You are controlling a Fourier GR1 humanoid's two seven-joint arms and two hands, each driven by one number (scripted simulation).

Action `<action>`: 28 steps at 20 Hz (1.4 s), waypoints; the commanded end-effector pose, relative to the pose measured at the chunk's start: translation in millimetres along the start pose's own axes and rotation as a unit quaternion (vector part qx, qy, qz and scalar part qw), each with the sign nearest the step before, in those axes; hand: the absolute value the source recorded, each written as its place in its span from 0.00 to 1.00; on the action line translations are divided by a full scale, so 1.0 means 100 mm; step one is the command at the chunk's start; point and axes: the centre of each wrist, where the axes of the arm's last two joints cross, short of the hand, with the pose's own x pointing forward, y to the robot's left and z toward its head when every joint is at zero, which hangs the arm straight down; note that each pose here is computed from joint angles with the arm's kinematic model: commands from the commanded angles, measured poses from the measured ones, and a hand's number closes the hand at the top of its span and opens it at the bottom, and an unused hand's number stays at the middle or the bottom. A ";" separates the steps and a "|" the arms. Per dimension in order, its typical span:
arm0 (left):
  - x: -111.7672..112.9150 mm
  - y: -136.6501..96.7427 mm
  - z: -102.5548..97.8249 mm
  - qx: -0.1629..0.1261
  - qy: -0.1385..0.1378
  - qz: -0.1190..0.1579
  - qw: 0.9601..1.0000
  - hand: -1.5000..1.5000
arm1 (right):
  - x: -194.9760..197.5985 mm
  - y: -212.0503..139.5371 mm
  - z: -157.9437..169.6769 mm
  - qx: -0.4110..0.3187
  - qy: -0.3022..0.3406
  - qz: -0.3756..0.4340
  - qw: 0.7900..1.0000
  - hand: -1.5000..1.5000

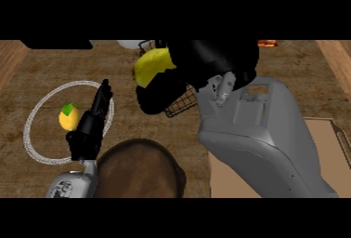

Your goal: Pick the pear from the tray and place it in the tiered basket

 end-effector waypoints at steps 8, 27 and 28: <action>0.03 -0.01 0.02 0.002 -0.003 -0.008 1.000 0.50 | -0.21 0.30 -0.66 -0.022 0.038 0.053 0.998 1.00; 0.03 0.08 -0.08 0.006 0.002 -0.001 1.000 0.50 | -1.03 0.29 -1.09 -0.064 0.103 -0.235 0.964 0.00; 0.07 -0.05 -0.08 0.008 -0.011 0.005 1.000 0.50 | -1.01 0.37 -1.11 -0.074 0.112 -0.260 0.956 0.00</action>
